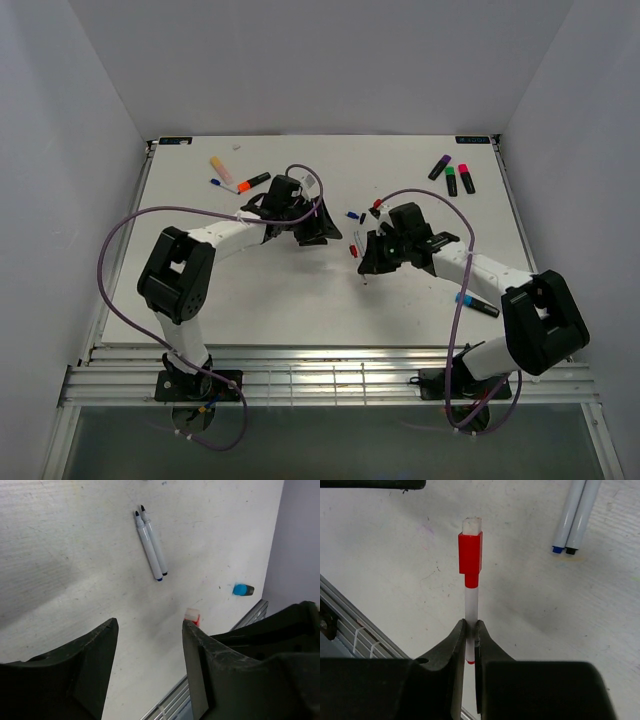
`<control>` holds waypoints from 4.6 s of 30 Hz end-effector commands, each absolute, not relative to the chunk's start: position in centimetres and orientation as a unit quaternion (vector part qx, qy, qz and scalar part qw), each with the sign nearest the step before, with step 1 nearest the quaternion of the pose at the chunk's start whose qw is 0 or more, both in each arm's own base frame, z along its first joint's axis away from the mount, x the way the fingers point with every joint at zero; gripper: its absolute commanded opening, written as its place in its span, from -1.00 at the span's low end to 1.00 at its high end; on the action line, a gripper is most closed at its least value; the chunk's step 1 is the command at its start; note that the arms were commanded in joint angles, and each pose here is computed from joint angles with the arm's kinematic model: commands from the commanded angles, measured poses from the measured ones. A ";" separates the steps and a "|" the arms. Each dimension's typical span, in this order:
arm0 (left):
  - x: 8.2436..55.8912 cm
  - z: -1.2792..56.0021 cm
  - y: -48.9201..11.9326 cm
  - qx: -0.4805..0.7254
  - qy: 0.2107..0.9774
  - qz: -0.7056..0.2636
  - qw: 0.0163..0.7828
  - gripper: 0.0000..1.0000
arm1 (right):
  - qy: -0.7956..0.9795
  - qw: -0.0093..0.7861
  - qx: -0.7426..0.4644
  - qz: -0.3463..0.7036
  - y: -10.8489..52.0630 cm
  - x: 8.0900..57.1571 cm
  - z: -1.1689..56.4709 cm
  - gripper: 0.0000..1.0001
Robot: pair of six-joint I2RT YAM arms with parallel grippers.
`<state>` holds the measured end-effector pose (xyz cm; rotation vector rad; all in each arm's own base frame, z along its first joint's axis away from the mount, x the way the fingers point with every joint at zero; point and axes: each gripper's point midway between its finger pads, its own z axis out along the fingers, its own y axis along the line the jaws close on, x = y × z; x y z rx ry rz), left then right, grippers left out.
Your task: Open the pen caps
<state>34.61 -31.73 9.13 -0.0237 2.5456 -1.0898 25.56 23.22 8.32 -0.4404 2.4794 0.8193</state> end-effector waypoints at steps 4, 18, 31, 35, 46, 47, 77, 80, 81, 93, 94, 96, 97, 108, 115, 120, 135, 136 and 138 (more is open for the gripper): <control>33.0 12.2 -32.5 0.013 0.875 -0.441 0.197 0.25 | 0.886 0.249 -0.169 0.352 27.3 26.6 10.7 -0.85; 31.4 12.0 -32.8 0.016 0.866 -0.469 0.172 0.20 | 0.873 0.228 -0.151 0.405 30.6 27.2 10.9 -0.85; 31.4 12.0 -33.1 0.004 0.862 -0.479 0.167 -0.09 | 0.870 0.230 -0.140 0.413 31.3 27.6 10.4 -0.85; 31.3 11.9 -33.0 0.003 0.862 -0.478 0.168 -0.24 | 0.869 0.228 -0.140 0.416 31.4 27.4 10.2 -0.85; 31.5 10.9 -32.8 -0.013 0.875 -0.459 0.154 -1.00 | 0.874 0.231 -0.148 0.402 30.9 27.1 9.6 -0.42; 31.6 10.9 -32.8 -0.015 0.874 -0.460 0.152 -1.00 | 0.875 0.229 -0.148 0.400 31.0 27.1 9.4 -0.35; 38.9 13.1 -30.1 -0.061 0.894 -0.386 0.221 -1.00 | 0.901 0.325 -0.200 0.208 28.9 25.8 7.9 -0.85; 39.1 12.4 -29.1 -0.071 0.904 -0.358 0.222 -1.00 | 0.890 0.304 -0.195 0.277 29.3 25.9 8.0 -0.85; 39.3 12.2 -28.8 -0.074 0.905 -0.353 0.226 -1.00 | 0.870 0.278 -0.215 0.346 30.8 24.5 8.8 -0.85; 39.8 10.8 -27.5 -0.097 0.911 -0.333 0.225 -1.00 | 0.906 0.289 -0.162 0.263 27.9 26.7 6.1 -0.85; 39.9 10.6 -27.1 -0.111 0.911 -0.329 0.223 -1.00 | 0.935 0.273 -0.161 0.159 24.8 26.1 4.6 -0.85; 39.9 9.6 -26.1 -0.133 0.917 -0.310 0.214 -1.00 | 0.930 0.338 -0.141 0.023 22.1 28.1 6.1 -0.85; 39.9 9.4 -25.7 -0.142 0.918 -0.306 0.211 -1.00 | 0.927 0.350 -0.136 0.002 21.4 28.1 6.7 -0.85; 40.2 11.4 -25.4 -0.143 0.886 -0.372 0.236 -1.00 | 0.880 0.287 -0.235 0.297 29.8 23.7 7.6 -0.85; 40.5 15.3 -23.8 -0.144 0.841 -0.422 0.306 -1.00 | 0.795 0.212 -0.238 0.516 33.4 19.7 11.0 -0.85; 40.8 14.6 -22.6 -0.183 0.847 -0.395 0.304 -1.00 | 0.780 0.189 -0.240 0.546 33.8 18.7 12.0 -0.85; 40.5 11.3 -27.0 -0.090 0.879 -0.395 0.250 -1.00 | 0.919 0.316 -0.172 0.162 25.8 29.5 7.1 -0.85; 40.8 11.5 -27.3 -0.087 0.880 -0.394 0.250 -1.00 | 0.920 0.317 -0.170 0.155 25.6 29.7 7.0 -0.84; 40.9 10.7 -28.1 -0.079 0.886 -0.389 0.241 -1.00 | 0.923 0.320 -0.166 0.139 25.3 30.1 6.4 -0.84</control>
